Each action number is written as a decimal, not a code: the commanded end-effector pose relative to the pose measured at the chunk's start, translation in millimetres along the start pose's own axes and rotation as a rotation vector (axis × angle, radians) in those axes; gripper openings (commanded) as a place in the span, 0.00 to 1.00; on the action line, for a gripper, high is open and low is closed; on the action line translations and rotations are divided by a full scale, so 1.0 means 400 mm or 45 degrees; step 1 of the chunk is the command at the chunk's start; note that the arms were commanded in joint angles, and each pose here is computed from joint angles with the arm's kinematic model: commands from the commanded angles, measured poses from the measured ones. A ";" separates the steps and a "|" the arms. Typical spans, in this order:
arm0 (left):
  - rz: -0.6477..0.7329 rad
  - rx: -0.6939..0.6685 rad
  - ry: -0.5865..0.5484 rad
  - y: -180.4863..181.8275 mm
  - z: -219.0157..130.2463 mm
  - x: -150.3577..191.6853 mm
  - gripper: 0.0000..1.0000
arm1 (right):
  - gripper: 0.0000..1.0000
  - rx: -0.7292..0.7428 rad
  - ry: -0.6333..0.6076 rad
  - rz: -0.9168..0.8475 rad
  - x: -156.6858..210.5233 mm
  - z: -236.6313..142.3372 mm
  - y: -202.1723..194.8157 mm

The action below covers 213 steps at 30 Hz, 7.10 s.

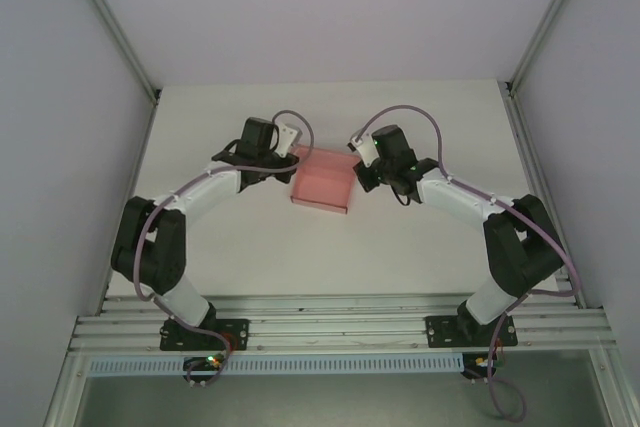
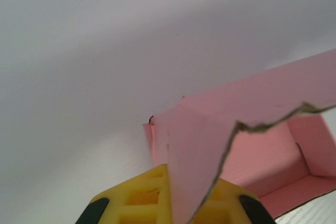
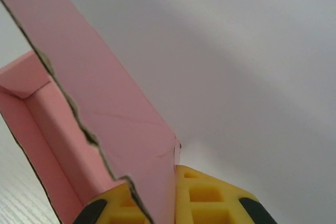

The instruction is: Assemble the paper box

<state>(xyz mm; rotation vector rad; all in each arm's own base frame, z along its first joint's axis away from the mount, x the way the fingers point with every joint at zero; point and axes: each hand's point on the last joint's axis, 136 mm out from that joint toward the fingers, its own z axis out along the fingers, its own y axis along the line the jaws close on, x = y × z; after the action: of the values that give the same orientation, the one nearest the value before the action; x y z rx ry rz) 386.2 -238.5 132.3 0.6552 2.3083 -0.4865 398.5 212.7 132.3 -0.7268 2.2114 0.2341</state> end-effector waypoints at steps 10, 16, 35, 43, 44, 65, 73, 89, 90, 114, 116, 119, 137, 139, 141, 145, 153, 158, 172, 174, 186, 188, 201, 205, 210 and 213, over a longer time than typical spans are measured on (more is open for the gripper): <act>-0.232 -0.060 0.050 -0.061 0.035 0.004 0.00 | 0.04 0.255 -0.018 0.377 -0.068 0.021 -0.038; -0.220 -0.115 0.051 -0.084 0.044 0.015 0.00 | 0.04 0.305 -0.101 0.601 -0.089 0.038 -0.043; -0.279 -0.068 0.033 -0.129 0.080 0.123 0.10 | 0.05 0.447 -0.232 0.612 0.044 0.012 0.041; -0.268 -0.079 -0.035 -0.148 0.011 0.115 0.42 | 0.06 0.475 -0.298 0.576 0.081 -0.009 0.064; -0.272 -0.086 -0.036 -0.146 0.000 0.119 0.50 | 0.06 0.487 -0.302 0.575 0.084 -0.012 0.067; -0.422 -0.209 -0.148 -0.103 -0.204 0.117 1.00 | 0.14 0.481 -0.277 0.455 0.148 -0.020 0.162; -0.583 -0.225 -0.024 -0.026 -0.132 0.152 1.00 | 0.35 0.476 -0.234 0.420 0.191 -0.044 0.184; -0.716 0.042 0.111 -0.031 0.046 0.220 0.75 | 1.00 0.692 -0.024 0.433 0.304 -0.173 0.080; -0.738 0.054 0.114 -0.025 0.053 0.225 0.72 | 1.00 0.701 -0.027 0.443 0.304 -0.177 0.072; -0.986 0.327 0.030 0.010 0.104 0.259 0.20 | 1.00 0.058 -0.223 0.961 0.131 -0.123 0.043; -1.031 0.370 -0.026 0.020 0.098 0.254 0.19 | 1.00 -0.008 -0.211 0.996 0.110 -0.114 0.046; -1.078 0.461 -0.135 0.032 0.077 0.241 0.18 | 1.00 -0.084 -0.200 1.016 0.080 -0.099 0.056; -1.143 0.772 -0.302 0.036 0.058 0.187 0.19 | 0.93 -0.769 -0.014 1.246 -0.020 0.129 0.105; -1.147 0.771 -0.302 0.038 0.061 0.186 0.19 | 0.90 -0.828 -0.021 1.253 -0.031 0.134 0.116; -1.150 0.770 -0.302 0.038 0.061 0.186 0.19 | 0.83 -0.851 -0.014 1.247 -0.031 0.135 0.121; -1.139 0.761 -0.298 0.037 0.060 0.186 0.19 | 0.63 -0.875 -0.012 1.243 -0.034 0.129 0.128; -1.064 0.750 -0.320 0.030 0.031 0.159 0.29 | 0.39 -0.883 -0.040 1.237 -0.048 0.109 0.124; -0.916 0.694 -0.338 0.011 -0.015 0.110 0.83 | 0.39 -0.699 -0.039 1.287 -0.029 0.081 0.080; 0.575 -0.019 -0.271 -0.213 -0.120 0.071 1.00 | 0.31 -0.418 0.022 1.889 0.011 -0.063 -0.071; 0.696 -0.040 -0.296 -0.229 -0.120 0.069 1.00 | 0.29 -0.418 0.043 1.977 0.022 -0.085 -0.082; 1.196 -0.242 -0.375 -0.307 -0.034 0.017 1.00 | 0.28 -0.692 0.237 2.137 0.032 -0.128 -0.007; 1.207 -0.290 -0.366 -0.299 -0.019 0.007 1.00 | 0.26 -0.766 0.270 2.156 0.030 -0.130 0.011; 1.216 -0.161 -0.363 -0.340 -0.014 0.015 0.71 | 0.26 -0.865 0.444 2.091 0.053 -0.119 0.081; 1.213 -0.136 -0.393 -0.345 -0.037 0.018 0.56 | 0.30 -0.891 0.455 2.091 0.055 -0.119 0.088; 1.200 -0.147 -0.397 -0.329 -0.053 0.015 0.46 | 0.42 -0.917 0.456 2.082 0.054 -0.126 0.095; 1.183 -0.120 -0.379 -0.327 -0.059 0.017 0.38 | 0.54 -0.879 0.401 2.036 0.053 -0.129 0.078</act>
<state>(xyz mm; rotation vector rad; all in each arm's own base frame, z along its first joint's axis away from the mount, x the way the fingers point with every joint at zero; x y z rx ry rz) 292.0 -327.7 135.9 1.4669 1.5294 0.0487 349.4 201.8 141.7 1.0810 2.4381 1.7232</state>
